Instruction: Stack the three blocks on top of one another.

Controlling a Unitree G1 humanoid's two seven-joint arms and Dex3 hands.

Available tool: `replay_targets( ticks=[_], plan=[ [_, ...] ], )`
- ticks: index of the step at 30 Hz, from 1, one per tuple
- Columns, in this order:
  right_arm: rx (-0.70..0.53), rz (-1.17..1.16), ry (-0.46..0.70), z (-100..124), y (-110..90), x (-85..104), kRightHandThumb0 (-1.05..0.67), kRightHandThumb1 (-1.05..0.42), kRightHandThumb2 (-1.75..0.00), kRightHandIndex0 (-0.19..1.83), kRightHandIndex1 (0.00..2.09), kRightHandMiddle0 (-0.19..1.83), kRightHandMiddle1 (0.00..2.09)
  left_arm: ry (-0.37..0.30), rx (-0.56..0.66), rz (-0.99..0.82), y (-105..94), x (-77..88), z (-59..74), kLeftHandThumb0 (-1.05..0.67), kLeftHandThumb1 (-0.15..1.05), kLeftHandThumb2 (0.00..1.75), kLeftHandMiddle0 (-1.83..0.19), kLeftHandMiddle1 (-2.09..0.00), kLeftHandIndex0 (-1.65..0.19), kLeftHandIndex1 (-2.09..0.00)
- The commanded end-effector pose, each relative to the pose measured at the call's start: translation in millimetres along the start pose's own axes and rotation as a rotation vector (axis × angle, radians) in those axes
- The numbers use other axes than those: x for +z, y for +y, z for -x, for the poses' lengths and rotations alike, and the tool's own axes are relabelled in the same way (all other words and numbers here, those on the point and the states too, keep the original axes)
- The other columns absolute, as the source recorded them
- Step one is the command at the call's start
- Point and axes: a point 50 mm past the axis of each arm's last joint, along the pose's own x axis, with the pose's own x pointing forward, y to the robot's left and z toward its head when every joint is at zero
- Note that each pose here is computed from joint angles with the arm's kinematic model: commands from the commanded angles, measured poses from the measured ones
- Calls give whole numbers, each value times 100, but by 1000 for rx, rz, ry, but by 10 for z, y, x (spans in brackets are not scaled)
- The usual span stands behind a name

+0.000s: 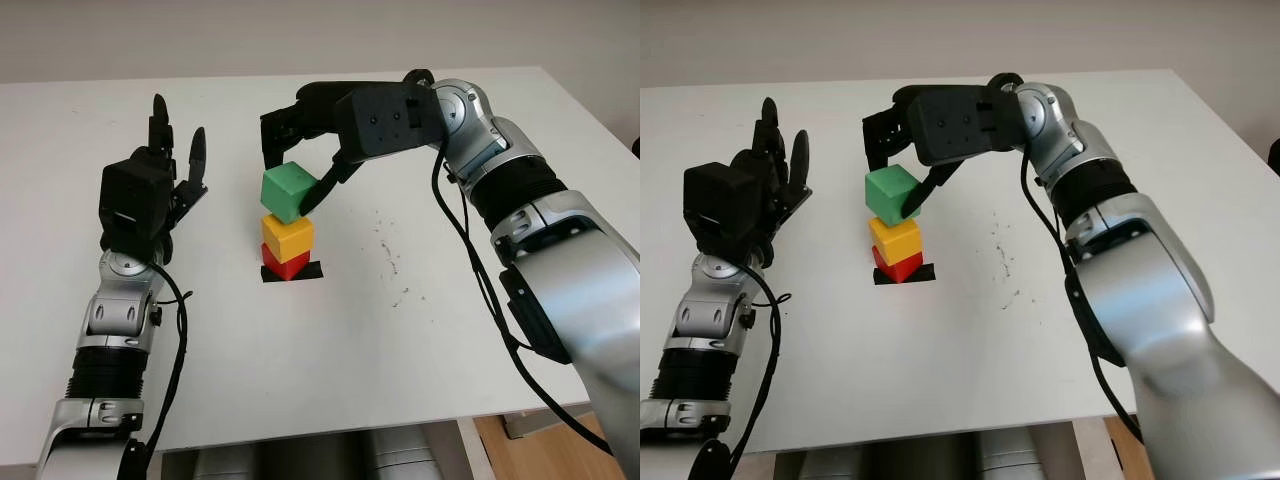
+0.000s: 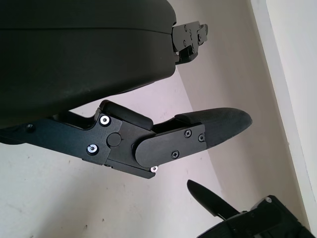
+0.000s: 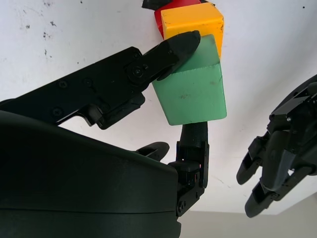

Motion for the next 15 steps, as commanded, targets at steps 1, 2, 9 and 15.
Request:
replay_targets(
  ticks=[1,2,9,15],
  plan=[
    [-8,3,-17,-6,-37,50,-49,-91,-5,33,15,42,153,-8,-4,11,-18,11,15,-78,105,69,19,0,19,0],
    [-8,2,-19,-6,-35,50,-49,-91,-5,34,15,42,153,-8,-5,12,-21,10,16,-78,105,69,19,0,19,0],
    [1,11,-20,-19,-29,65,-50,-91,-6,34,13,41,154,-7,-2,12,-21,8,17,-80,105,68,19,0,19,0],
    [8,10,-23,-24,-16,65,-50,-92,-6,35,12,39,155,-7,-4,6,-15,6,24,-79,105,68,19,0,19,0]
  ],
)
